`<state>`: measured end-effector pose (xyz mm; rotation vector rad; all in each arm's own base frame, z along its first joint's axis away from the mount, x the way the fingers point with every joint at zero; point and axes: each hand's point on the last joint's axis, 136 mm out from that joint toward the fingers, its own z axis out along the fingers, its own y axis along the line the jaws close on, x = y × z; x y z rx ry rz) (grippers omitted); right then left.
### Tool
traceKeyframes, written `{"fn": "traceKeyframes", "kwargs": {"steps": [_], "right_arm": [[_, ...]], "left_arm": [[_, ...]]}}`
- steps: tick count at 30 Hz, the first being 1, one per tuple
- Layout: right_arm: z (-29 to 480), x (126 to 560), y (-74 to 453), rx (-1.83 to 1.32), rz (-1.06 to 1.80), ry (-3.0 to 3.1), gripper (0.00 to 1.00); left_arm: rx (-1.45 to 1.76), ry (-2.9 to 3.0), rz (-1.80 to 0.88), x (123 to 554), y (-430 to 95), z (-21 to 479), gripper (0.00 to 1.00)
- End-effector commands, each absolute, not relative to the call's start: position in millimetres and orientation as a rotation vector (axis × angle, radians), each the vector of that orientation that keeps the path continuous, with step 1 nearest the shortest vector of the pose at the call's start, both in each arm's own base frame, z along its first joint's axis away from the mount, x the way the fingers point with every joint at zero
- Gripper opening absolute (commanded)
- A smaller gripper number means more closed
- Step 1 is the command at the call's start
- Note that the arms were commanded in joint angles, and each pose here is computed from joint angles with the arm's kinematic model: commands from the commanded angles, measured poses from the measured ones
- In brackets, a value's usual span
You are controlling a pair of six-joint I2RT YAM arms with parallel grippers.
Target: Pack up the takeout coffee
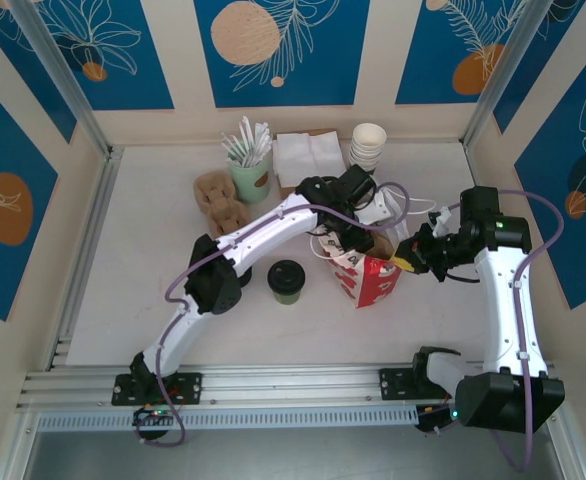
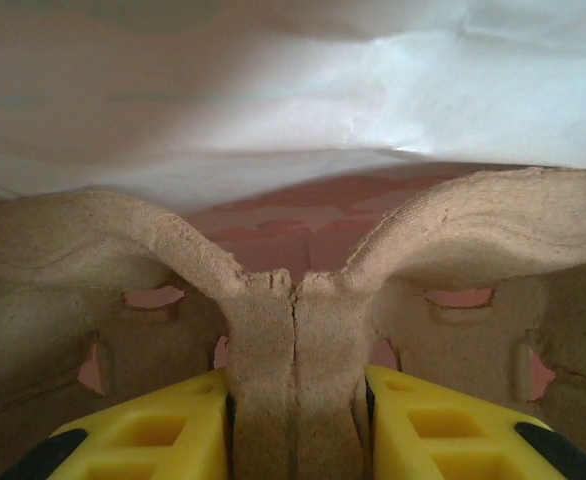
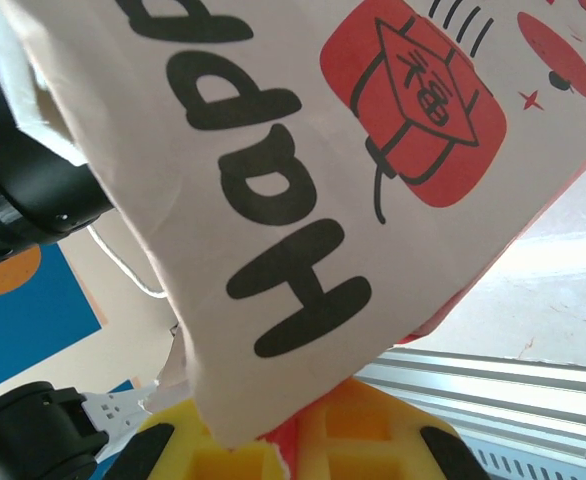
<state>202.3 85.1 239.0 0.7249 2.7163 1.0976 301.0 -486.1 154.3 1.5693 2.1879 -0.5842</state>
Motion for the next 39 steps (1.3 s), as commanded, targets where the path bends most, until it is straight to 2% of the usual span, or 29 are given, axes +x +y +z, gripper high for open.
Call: {"fn": "traceKeyframes", "kwargs": {"steps": [1, 11, 22, 27, 31, 39], "right_arm": [[247.2, 195.9, 87.1, 0.699, 1.094, 2.713, 0.00], [246.8, 196.5, 88.3, 0.697, 1.101, 2.714, 0.00], [244.7, 195.9, 89.7, 0.697, 1.105, 2.717, 0.00], [244.9, 195.6, 89.4, 0.702, 1.101, 2.716, 0.00], [244.7, 197.3, 88.9, 0.714, 1.101, 2.707, 0.00], [244.1, 202.9, 83.9, 0.750, 1.084, 2.679, 0.00]], "left_arm": [[1.644, 2.234, -0.592, 288.5, -484.3, 131.4, 0.35], [1.645, 2.247, -0.595, 289.0, -485.9, 122.6, 0.38], [1.591, 2.188, -0.632, 291.2, -490.8, 154.5, 0.74], [1.566, 2.139, -0.655, 290.2, -491.2, 180.5, 0.84], [1.546, 2.103, -0.689, 286.6, -490.6, 203.6, 0.88], [1.464, 2.039, -0.813, 275.6, -491.6, 255.4, 0.89]]}}
